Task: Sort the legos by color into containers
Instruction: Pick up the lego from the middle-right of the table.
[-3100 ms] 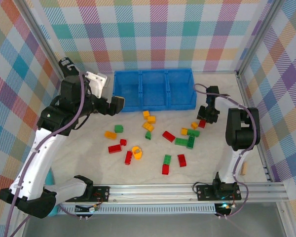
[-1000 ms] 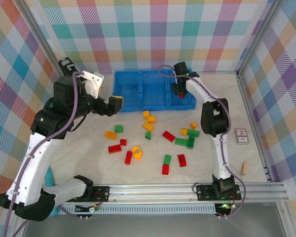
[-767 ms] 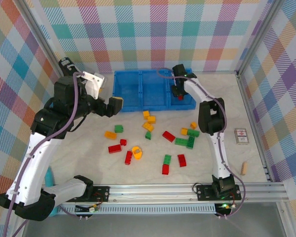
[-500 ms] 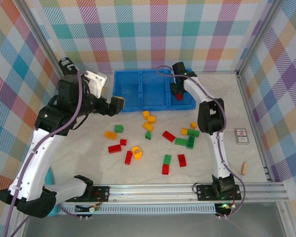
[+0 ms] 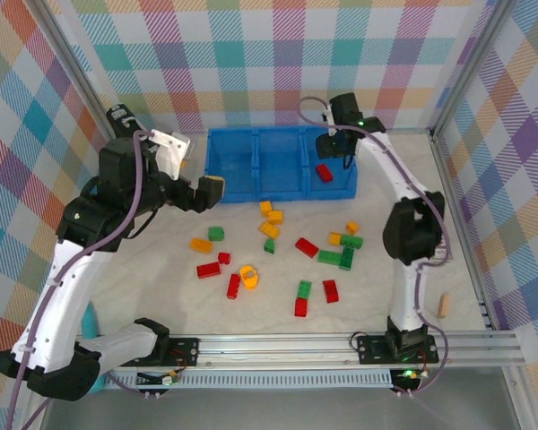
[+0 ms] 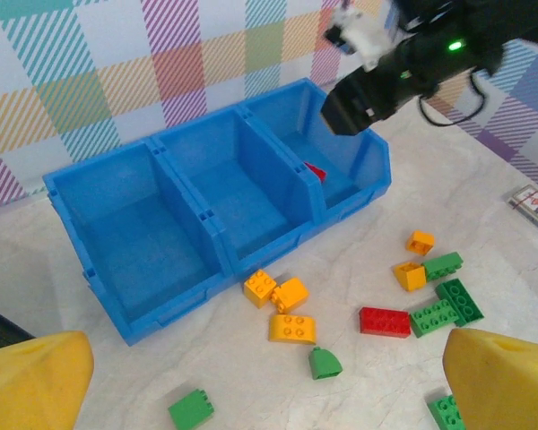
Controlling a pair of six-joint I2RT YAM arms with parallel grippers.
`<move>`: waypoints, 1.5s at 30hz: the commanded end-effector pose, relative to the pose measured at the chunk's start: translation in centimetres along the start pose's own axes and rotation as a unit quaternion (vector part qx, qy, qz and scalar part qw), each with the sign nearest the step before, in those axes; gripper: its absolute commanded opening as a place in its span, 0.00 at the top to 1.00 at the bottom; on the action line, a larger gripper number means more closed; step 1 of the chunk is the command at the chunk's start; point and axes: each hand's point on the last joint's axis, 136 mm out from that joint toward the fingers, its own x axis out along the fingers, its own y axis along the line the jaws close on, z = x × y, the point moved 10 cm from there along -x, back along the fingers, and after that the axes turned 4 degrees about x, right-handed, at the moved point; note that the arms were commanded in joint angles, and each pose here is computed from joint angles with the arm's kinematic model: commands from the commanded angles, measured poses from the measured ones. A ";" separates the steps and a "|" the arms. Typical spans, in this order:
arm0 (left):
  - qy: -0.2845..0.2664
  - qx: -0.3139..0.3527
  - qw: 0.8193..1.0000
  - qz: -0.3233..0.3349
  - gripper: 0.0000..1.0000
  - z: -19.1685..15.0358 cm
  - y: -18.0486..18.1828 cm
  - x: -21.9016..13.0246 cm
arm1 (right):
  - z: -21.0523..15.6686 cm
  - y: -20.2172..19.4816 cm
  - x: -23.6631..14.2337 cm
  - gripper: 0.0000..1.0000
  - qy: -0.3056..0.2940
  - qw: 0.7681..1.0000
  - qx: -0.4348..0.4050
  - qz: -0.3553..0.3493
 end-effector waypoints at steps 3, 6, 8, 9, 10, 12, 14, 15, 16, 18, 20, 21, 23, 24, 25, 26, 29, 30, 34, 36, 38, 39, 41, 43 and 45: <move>-0.037 0.014 0.999 -0.013 0.00 0.6 -0.7 -1.8 | -4.3 -0.3 -4.5 0.38 0.020 0.999 0.036 0.019; -0.040 0.015 0.999 -0.016 0.00 0.5 -0.7 -2.0 | -7.5 -0.8 -5.6 0.33 0.053 0.997 0.058 0.012; -0.039 0.015 0.999 -0.014 0.00 0.5 -0.7 -1.9 | -9.5 -1.1 -6.5 0.29 0.066 0.995 0.077 0.008; -0.037 0.016 0.999 -0.014 0.00 0.5 -0.7 -1.9 | -10.6 -1.2 -6.8 0.27 0.074 0.993 0.087 0.008; -0.036 0.016 0.999 -0.016 0.00 0.5 -0.7 -1.9 | -11.8 -1.2 -6.9 0.24 0.086 0.991 0.098 0.009; -0.036 0.016 0.999 -0.019 0.00 0.4 -0.8 -1.8 | -13.6 -1.4 -6.7 0.22 0.103 0.988 0.115 0.005; -0.036 0.016 0.999 -0.022 0.00 0.3 -0.8 -1.6 | -15.4 -1.7 -6.1 0.20 0.118 0.983 0.140 0.008; -0.035 0.016 0.999 -0.023 0.00 0.3 -0.8 -1.5 | -16.1 -1.8 -5.6 0.19 0.126 0.980 0.151 0.014; -0.035 0.015 0.999 -0.024 0.00 0.3 -0.8 -1.4 | -16.7 -1.9 -5.2 0.19 0.131 0.978 0.163 0.016; -0.033 0.014 0.999 -0.029 0.00 0.2 -0.8 -1.2 | -17.6 -2.0 -4.2 0.19 0.139 0.975 0.173 0.015; -0.030 0.013 0.999 -0.030 0.00 0.1 -0.8 -1.0 | -18.1 -2.2 -3.2 0.19 0.145 0.973 0.180 0.012; -0.030 0.013 0.999 -0.030 0.00 0.0 -0.8 -1.0 | -18.3 -2.3 -2.6 0.19 0.148 0.972 0.183 0.011; -0.029 0.013 0.999 -0.029 0.00 0.0 -0.8 -0.9 | -18.6 -2.6 -1.5 0.19 0.155 0.970 0.186 0.007; -0.028 0.013 0.999 -0.029 0.00 0.0 -0.8 -0.8 | -18.7 -2.7 -1.0 0.19 0.159 0.970 0.185 0.005; -0.028 0.012 0.999 -0.029 0.00 0.0 -0.8 -0.8 | -18.8 -2.8 -0.4 0.19 0.162 0.969 0.186 0.003; -0.027 0.012 0.999 -0.029 0.00 0.0 -0.7 -0.8 | -18.9 -2.9 0.1 0.20 0.165 0.969 0.186 0.002; -0.025 0.012 0.999 -0.029 0.00 0.0 -0.7 -0.6 | -19.1 -3.1 1.4 0.22 0.171 0.968 0.186 -0.001; -0.024 0.012 0.999 -0.030 0.00 0.0 -0.7 -0.6 | -19.1 -3.2 1.9 0.25 0.173 0.967 0.187 -0.001; -0.020 0.011 0.999 -0.029 0.00 -0.1 -0.7 -0.5 | -19.4 -3.5 3.5 0.32 0.186 0.964 0.192 -0.006; -0.019 0.010 0.999 -0.027 0.00 -0.2 -0.7 -0.5 | -19.5 -3.5 4.1 0.34 0.193 0.963 0.189 -0.009; -0.018 0.011 0.999 -0.024 0.00 -0.3 -0.6 -0.5 | -19.8 -3.6 4.7 0.36 0.201 0.961 0.188 -0.019; -0.018 0.011 1.000 -0.023 0.00 -0.3 -0.6 -0.5 | -19.9 -3.7 5.0 0.37 0.203 0.961 0.187 -0.022; -0.018 0.010 0.999 -0.024 0.00 -0.4 -0.6 -0.4 | -19.9 -3.8 5.4 0.40 0.209 0.959 0.192 -0.022; -0.016 0.010 0.999 -0.026 0.00 -0.4 -0.6 -0.2 | -19.8 -3.9 5.5 0.44 0.206 0.959 0.193 -0.021; -0.015 0.010 0.999 -0.026 0.00 -0.3 -0.6 -0.1 | -19.7 -3.9 5.5 0.48 0.206 0.959 0.194 -0.022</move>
